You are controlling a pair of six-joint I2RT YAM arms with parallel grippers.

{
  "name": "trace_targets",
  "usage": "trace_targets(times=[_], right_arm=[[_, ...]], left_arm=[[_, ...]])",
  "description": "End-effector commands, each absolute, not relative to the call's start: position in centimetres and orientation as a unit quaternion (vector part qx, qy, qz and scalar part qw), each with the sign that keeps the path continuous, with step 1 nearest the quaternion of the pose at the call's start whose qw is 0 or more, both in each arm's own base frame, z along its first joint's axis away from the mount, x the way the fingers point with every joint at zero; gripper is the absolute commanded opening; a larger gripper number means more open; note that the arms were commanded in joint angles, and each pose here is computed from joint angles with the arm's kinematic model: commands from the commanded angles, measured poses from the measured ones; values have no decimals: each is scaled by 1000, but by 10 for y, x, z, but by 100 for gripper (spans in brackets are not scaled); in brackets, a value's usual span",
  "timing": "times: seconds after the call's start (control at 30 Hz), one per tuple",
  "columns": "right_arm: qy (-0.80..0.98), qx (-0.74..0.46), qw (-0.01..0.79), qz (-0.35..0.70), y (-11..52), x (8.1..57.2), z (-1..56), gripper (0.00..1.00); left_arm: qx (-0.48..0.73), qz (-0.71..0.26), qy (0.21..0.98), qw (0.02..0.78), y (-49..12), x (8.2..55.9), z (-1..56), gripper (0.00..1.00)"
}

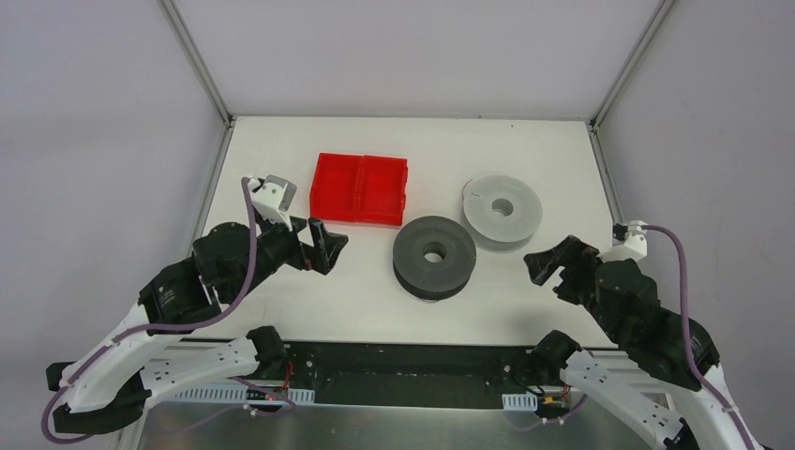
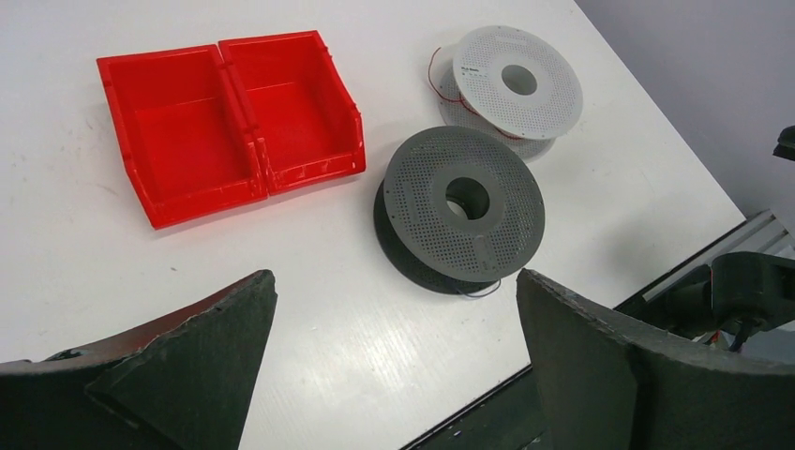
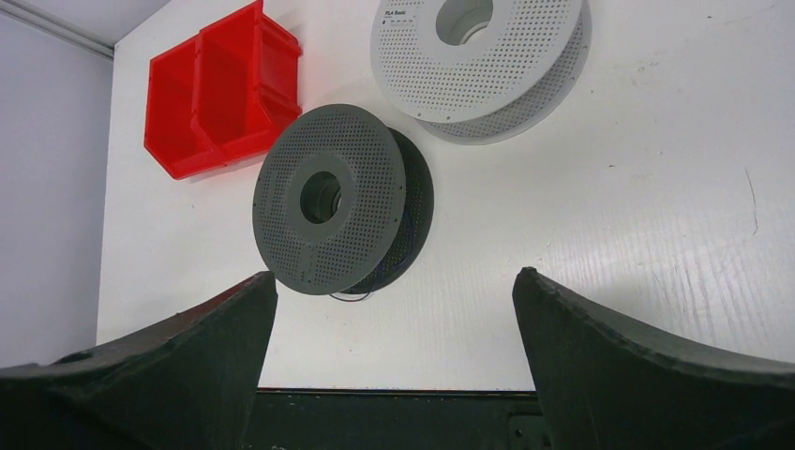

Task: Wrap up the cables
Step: Reset both arms

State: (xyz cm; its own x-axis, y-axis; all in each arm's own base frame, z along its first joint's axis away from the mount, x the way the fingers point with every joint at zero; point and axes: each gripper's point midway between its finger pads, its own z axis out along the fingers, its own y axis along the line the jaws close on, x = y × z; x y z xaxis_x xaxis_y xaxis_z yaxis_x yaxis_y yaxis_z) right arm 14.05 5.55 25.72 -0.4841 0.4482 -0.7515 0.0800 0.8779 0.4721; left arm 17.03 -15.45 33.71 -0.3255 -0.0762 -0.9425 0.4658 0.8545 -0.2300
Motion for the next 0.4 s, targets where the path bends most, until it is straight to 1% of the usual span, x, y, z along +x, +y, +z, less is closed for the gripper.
trace_targets(times=[0.0, 0.13, 0.37], right_arm=[[824, 158, 506, 202, 48, 138, 270, 99], [813, 165, 517, 209, 46, 138, 277, 99], [818, 165, 509, 212, 51, 139, 270, 99]], left_arm=[[106, -224, 770, 587, -137, 172, 345, 99], [93, -222, 768, 593, -131, 172, 347, 99], [88, -222, 765, 598, -127, 171, 350, 99]])
